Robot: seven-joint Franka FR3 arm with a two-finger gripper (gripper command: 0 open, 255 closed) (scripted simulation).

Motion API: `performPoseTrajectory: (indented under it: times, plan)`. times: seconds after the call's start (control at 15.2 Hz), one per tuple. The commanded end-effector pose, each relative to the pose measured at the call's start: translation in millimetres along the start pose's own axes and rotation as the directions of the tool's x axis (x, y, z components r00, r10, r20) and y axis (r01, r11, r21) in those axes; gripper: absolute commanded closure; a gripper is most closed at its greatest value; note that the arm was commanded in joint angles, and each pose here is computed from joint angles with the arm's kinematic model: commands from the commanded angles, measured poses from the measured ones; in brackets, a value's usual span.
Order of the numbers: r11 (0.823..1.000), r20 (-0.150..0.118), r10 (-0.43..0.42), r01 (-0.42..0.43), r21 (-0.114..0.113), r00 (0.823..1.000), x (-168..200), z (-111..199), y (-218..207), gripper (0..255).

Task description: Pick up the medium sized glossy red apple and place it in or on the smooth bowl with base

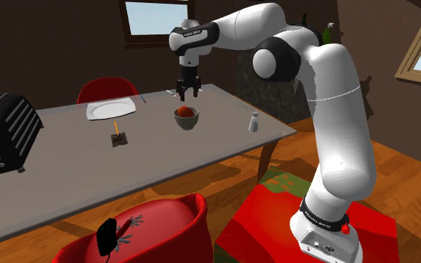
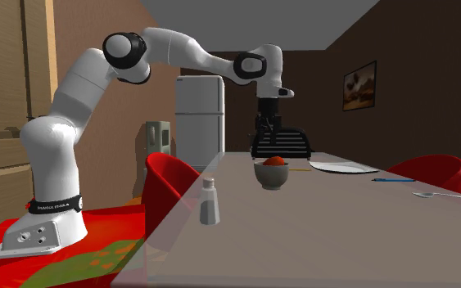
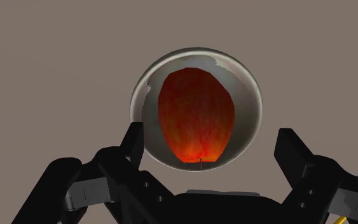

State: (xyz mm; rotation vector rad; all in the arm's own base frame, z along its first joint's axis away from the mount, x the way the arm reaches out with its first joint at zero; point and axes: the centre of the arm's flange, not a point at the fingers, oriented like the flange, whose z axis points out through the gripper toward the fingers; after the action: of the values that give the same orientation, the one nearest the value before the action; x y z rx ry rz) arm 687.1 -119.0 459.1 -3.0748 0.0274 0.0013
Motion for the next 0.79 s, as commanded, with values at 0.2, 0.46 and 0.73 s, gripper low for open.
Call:
performPoseTrajectory:
  times: [0.2,0.46,0.73]
  plan:
    - [1.000,0.000,0.000,0.000,0.000,1.000,0.0,-50.0,0.0,0]
    - [1.000,0.000,0.000,0.000,0.000,1.000,0.0,-50.0,0.0,0]
    - [1.000,0.000,0.000,0.000,0.000,1.000,0.0,-50.0,0.0,0]
